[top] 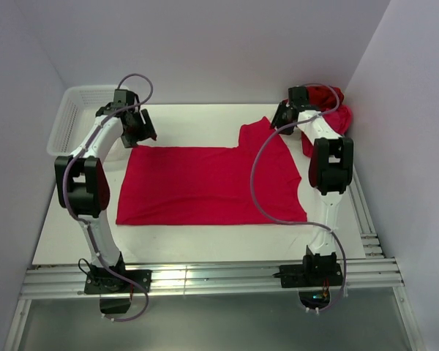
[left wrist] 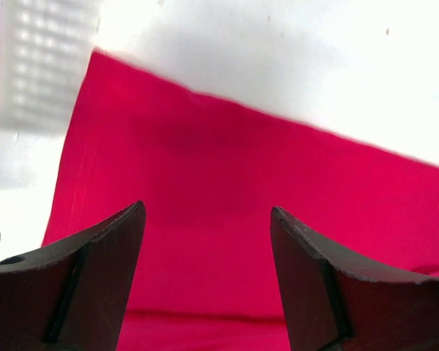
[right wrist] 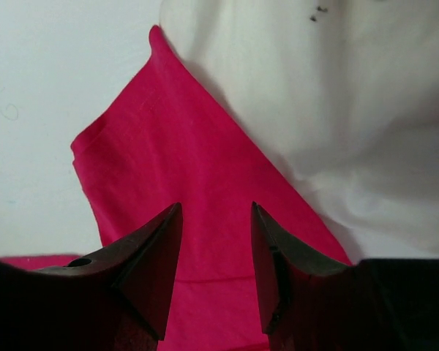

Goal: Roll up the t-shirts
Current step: Fold the tshirt

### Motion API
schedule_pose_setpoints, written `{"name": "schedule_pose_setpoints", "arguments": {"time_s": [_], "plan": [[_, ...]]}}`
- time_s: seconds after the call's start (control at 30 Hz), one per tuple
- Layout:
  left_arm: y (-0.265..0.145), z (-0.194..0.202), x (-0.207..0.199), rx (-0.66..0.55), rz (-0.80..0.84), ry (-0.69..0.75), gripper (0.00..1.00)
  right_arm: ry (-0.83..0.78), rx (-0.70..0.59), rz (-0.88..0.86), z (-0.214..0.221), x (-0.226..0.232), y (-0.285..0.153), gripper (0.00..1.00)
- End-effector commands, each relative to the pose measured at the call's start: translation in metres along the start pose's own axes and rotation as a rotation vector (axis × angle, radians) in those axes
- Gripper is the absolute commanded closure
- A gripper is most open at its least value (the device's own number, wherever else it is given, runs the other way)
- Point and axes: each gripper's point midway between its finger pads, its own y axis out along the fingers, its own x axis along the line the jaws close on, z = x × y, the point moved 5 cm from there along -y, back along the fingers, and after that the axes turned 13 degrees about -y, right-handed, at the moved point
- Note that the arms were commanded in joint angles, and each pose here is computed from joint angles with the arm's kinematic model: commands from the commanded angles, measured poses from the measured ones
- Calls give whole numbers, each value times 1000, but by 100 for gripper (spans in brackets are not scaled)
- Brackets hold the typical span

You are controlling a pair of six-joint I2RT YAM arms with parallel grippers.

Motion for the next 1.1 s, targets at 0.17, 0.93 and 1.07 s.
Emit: {"name": "schedule_pose_setpoints", "arguments": {"time_s": [0.17, 0.93, 1.07], "plan": [[24, -20, -7, -22, -15, 47, 26, -20, -139, -105, -51, 21, 27, 50], [54, -8, 4, 38, -63, 29, 25, 85, -44, -154, -41, 15, 51, 46], [52, -11, 9, 32, -66, 18, 24, 96, -25, -139, -33, 14, 49, 46]]}}
